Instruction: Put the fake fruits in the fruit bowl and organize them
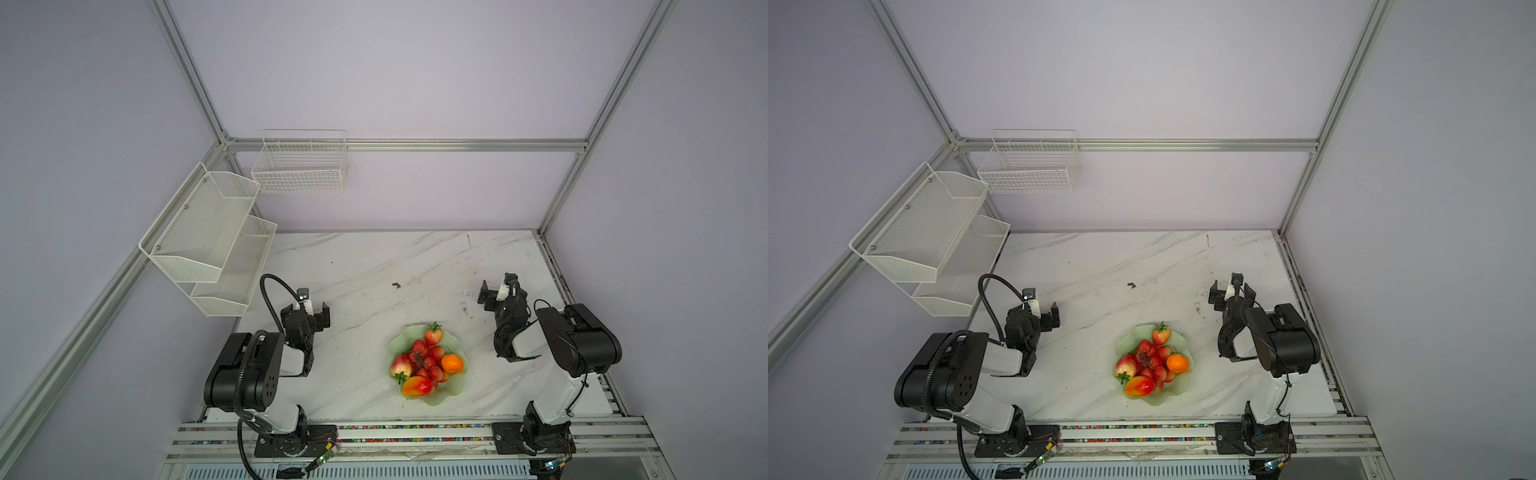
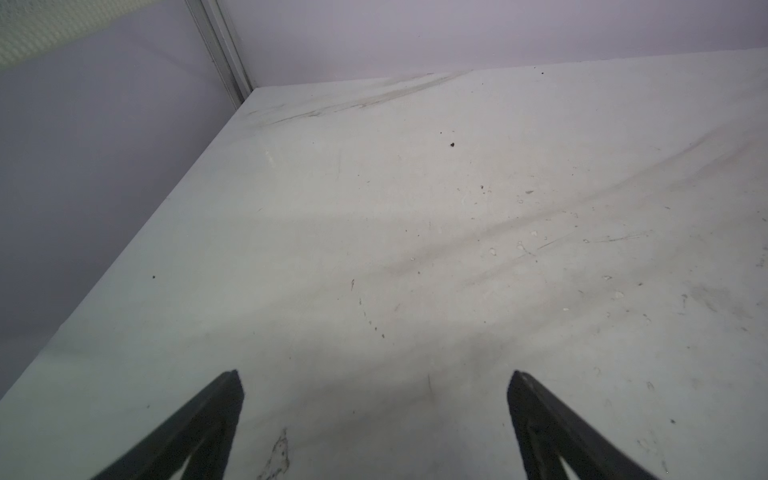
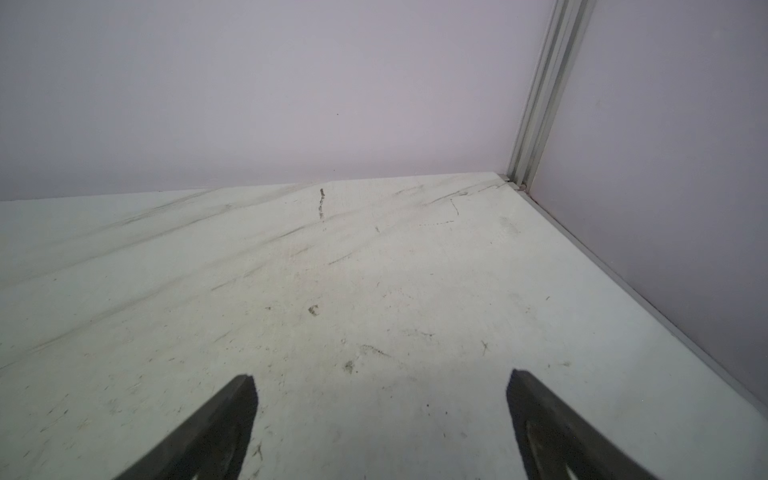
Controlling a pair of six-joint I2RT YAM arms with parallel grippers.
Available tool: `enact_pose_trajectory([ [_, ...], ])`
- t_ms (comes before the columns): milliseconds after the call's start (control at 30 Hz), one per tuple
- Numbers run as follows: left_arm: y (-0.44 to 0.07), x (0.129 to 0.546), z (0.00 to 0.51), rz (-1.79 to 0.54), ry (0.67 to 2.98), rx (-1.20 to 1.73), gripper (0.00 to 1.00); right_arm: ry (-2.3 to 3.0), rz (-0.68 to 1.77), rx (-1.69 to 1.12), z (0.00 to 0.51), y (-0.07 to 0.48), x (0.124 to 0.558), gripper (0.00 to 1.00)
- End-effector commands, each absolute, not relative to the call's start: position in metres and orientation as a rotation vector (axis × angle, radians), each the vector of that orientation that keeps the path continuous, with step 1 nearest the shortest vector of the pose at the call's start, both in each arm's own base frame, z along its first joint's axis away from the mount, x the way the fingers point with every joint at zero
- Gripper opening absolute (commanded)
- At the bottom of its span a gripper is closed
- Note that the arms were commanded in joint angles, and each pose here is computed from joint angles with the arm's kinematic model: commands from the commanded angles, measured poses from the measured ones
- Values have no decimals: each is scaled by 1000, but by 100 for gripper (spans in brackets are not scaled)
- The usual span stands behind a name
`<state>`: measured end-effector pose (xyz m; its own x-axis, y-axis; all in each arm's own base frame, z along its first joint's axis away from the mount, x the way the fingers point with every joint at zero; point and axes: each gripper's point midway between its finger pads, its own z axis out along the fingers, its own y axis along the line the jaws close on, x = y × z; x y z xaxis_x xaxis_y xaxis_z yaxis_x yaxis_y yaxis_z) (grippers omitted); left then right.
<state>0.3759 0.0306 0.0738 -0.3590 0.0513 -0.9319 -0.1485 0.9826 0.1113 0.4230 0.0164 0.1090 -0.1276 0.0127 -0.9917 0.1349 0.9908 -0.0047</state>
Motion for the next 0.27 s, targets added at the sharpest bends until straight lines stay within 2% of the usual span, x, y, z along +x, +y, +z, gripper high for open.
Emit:
enact_pose_trajectory([
  [0, 26, 402, 113, 154, 1814, -70, 100, 1585, -107, 131, 140, 12, 427, 97],
  [233, 25, 403, 113, 152, 1813, -62, 100, 1598, -105, 145, 138, 7, 429, 97],
])
